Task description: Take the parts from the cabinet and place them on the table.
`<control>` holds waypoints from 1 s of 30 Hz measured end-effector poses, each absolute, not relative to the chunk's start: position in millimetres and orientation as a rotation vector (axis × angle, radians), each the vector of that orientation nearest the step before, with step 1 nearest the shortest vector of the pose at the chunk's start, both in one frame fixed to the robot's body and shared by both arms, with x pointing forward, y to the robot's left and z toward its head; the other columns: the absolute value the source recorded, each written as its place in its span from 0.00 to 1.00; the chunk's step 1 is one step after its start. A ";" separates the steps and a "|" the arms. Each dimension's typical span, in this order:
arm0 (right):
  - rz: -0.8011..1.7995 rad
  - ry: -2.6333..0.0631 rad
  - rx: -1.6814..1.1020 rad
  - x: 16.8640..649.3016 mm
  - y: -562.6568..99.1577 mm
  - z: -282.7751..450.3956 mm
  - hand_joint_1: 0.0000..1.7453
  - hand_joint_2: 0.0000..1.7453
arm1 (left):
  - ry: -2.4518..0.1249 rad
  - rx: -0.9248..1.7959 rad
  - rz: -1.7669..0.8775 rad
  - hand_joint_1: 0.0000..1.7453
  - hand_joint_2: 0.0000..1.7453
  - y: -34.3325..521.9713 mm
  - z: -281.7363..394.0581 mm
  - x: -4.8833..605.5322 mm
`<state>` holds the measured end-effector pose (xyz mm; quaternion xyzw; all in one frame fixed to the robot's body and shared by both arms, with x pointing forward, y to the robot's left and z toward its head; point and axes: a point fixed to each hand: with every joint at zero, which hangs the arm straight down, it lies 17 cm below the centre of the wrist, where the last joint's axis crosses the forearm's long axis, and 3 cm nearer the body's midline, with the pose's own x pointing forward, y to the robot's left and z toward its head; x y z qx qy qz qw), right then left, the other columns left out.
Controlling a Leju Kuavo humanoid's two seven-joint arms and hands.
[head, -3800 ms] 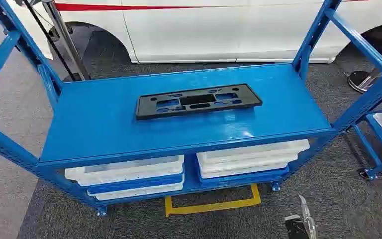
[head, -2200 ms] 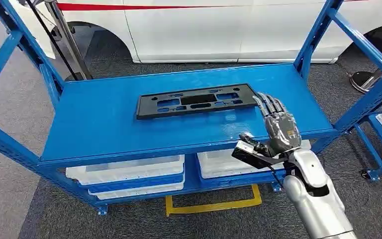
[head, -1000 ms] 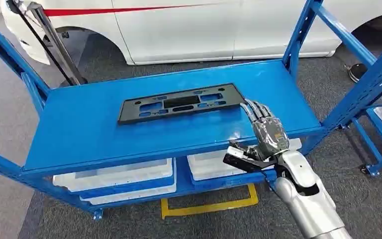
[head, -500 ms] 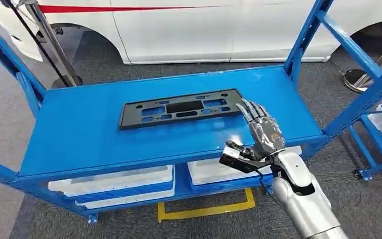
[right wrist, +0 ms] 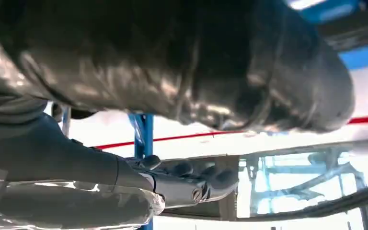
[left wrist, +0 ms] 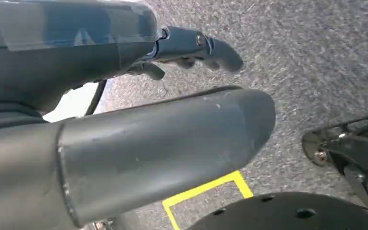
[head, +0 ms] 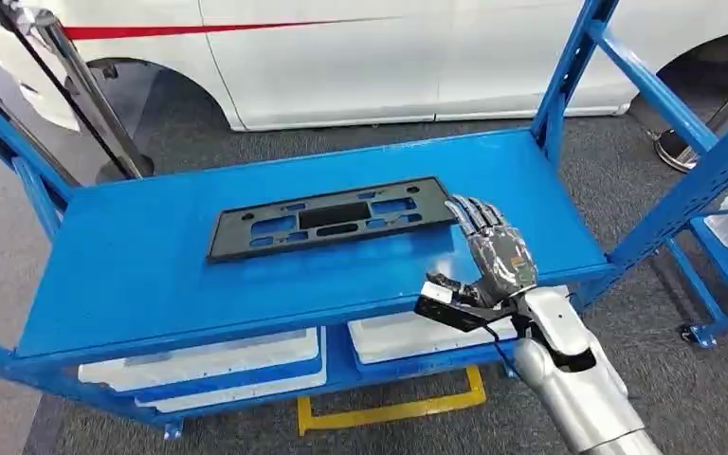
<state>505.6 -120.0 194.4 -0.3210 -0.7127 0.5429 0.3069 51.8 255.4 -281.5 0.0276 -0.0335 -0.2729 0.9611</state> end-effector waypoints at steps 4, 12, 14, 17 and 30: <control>1.454 -1.885 -0.822 501.9 -109.0 188.5 0.00 0.00 | -0.065 0.055 -0.554 0.00 0.00 255.4 -281.7 49.4; 1.466 -1.891 -0.814 500.4 -102.7 188.1 0.00 0.00 | -0.065 0.054 -0.554 0.00 0.00 255.1 -281.6 49.6; 1.468 -1.894 -0.815 500.7 -101.8 189.6 0.00 0.00 | -0.063 0.053 -0.554 0.00 0.00 254.9 -281.7 48.5; 1.469 -1.895 -0.818 501.8 -101.8 191.0 0.00 0.00 | -0.065 0.054 -0.554 0.00 0.00 255.1 -281.7 49.4; 1.495 -1.910 -0.770 500.6 -72.3 195.8 0.00 1.00 | -0.066 0.053 -0.570 0.00 0.00 253.5 -281.4 50.6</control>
